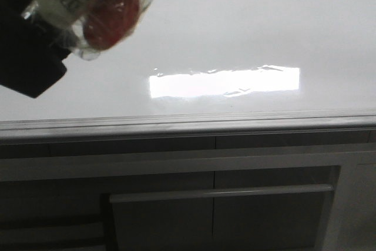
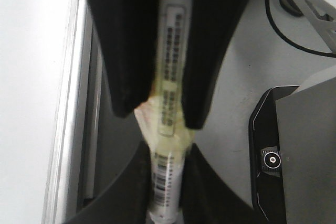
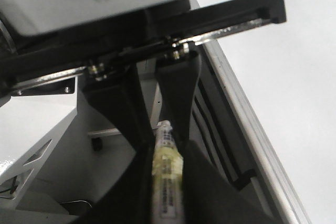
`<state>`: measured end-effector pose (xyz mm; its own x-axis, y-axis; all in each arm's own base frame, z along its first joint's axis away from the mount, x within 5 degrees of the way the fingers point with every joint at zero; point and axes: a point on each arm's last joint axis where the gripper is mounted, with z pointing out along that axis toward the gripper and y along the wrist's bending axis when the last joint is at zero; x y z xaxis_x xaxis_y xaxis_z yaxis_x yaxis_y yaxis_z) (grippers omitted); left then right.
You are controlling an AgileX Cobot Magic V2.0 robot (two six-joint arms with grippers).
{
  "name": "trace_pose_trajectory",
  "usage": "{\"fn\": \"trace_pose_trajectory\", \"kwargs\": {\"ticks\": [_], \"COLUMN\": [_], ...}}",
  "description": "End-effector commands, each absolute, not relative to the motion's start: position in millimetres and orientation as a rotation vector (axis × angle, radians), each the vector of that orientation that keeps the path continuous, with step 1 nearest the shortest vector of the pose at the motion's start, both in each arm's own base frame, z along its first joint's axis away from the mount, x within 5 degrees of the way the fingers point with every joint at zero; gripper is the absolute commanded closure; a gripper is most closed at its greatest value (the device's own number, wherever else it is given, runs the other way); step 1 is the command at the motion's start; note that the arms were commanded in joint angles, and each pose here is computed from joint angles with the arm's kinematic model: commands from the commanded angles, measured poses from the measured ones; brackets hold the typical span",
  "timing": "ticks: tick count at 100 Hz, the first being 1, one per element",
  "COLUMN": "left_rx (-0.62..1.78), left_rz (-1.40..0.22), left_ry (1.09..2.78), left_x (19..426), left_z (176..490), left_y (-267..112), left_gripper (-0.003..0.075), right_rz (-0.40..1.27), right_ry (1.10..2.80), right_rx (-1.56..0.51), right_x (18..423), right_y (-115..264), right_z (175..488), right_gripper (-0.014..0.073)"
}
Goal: Write number 0 on whiteboard
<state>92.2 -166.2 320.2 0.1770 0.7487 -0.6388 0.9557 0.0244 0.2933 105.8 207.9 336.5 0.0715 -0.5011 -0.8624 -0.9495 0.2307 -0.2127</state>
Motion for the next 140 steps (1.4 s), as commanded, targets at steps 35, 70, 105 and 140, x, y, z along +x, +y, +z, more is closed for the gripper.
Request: {"fn": "trace_pose_trajectory", "kwargs": {"ticks": [35, 70, 105, 140], "left_rx": [1.585, 1.184, 0.598, 0.424], "left_rz": [-0.474, -0.577, -0.494, -0.436], "left_ry": [1.541, 1.374, 1.418, 1.503], "left_x": [89, 60, 43, 35], "left_z": [350, 408, 415, 362], "left_y": [-166, -111, -30, -12], "left_gripper": [0.0131, 0.0434, 0.074, 0.074], "right_rz": [0.583, 0.427, 0.208, 0.176], "right_ry": [1.548, 1.588, 1.62, 1.655], "right_rx": [-1.319, -1.011, -0.532, -0.501], "right_x": [113, 143, 197, 225], "right_y": [199, 144, 88, 95], "right_z": [353, 378, 388, 370], "right_gripper": [0.0655, 0.0655, 0.0655, 0.0655]}}
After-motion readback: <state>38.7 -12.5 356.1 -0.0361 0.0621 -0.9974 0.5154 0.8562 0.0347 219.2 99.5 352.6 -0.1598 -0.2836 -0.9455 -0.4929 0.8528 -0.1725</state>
